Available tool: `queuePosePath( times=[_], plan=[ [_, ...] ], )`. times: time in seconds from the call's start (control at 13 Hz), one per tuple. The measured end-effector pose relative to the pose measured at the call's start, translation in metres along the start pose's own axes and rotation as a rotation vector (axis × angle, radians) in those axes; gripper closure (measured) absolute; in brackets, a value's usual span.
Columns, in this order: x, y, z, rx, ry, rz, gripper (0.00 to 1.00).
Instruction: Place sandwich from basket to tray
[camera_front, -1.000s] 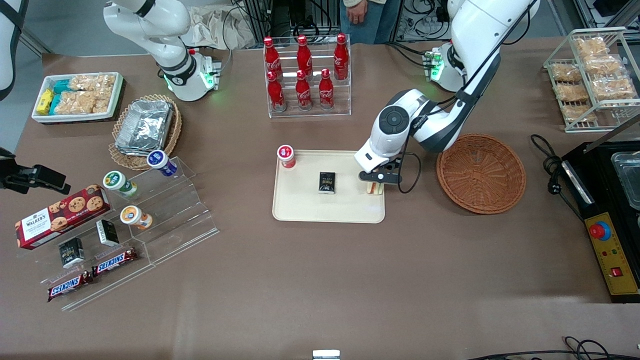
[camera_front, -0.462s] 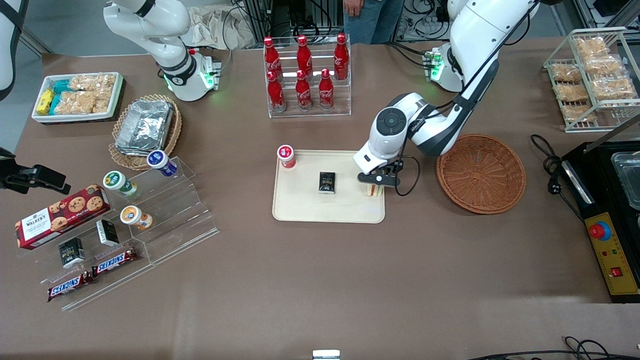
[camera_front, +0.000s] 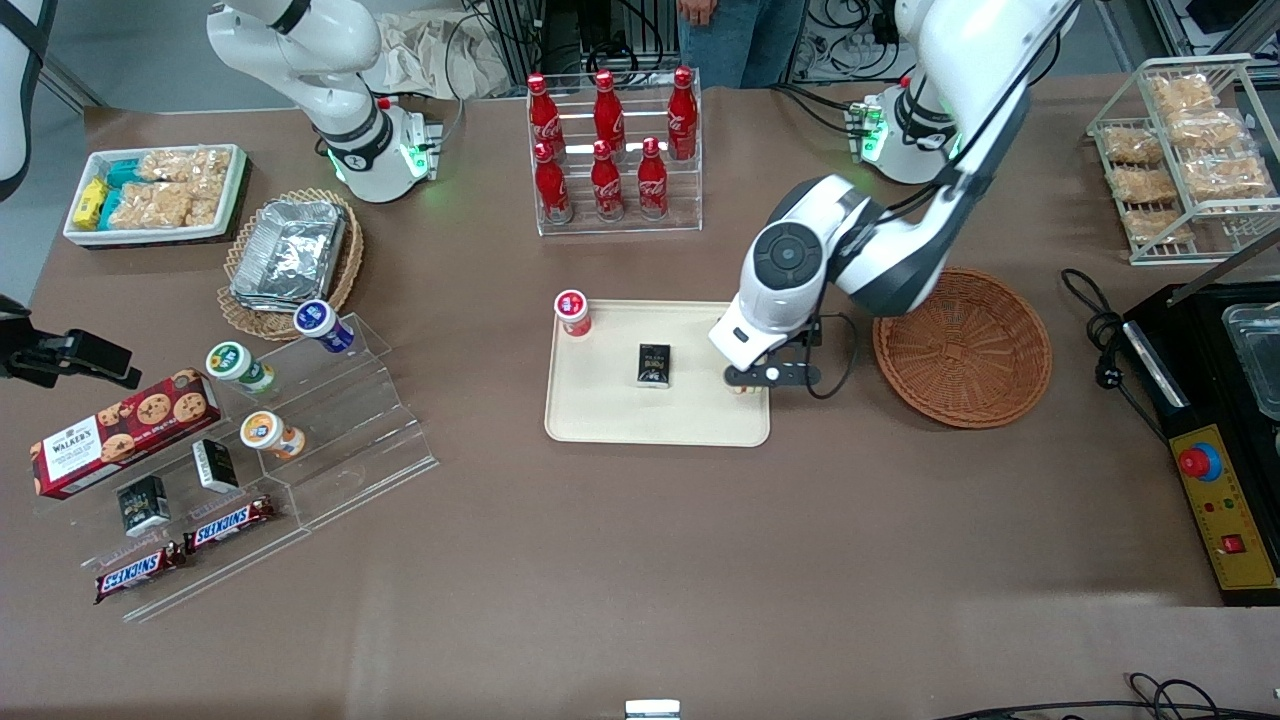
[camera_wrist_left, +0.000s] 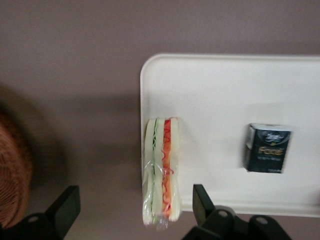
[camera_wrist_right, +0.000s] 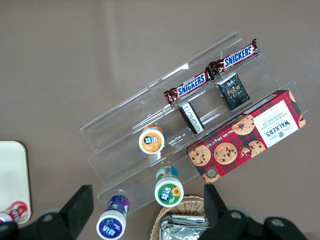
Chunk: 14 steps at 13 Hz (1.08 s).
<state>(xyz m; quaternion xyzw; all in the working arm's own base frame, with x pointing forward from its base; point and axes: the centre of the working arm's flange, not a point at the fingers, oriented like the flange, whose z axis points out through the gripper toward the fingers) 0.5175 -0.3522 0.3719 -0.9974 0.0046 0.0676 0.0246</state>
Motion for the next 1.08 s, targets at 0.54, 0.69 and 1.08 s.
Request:
queuePosePath(
  times=[0.54,0.69,1.08],
  plan=[
    [0.039,-0.136,-0.181,-0.098,0.023,-0.04,0.0],
    [0.015,-0.171,-0.224,-0.064,0.048,-0.018,0.0],
    [-0.036,-0.28,-0.283,-0.018,0.046,0.092,0.0]
  ],
)
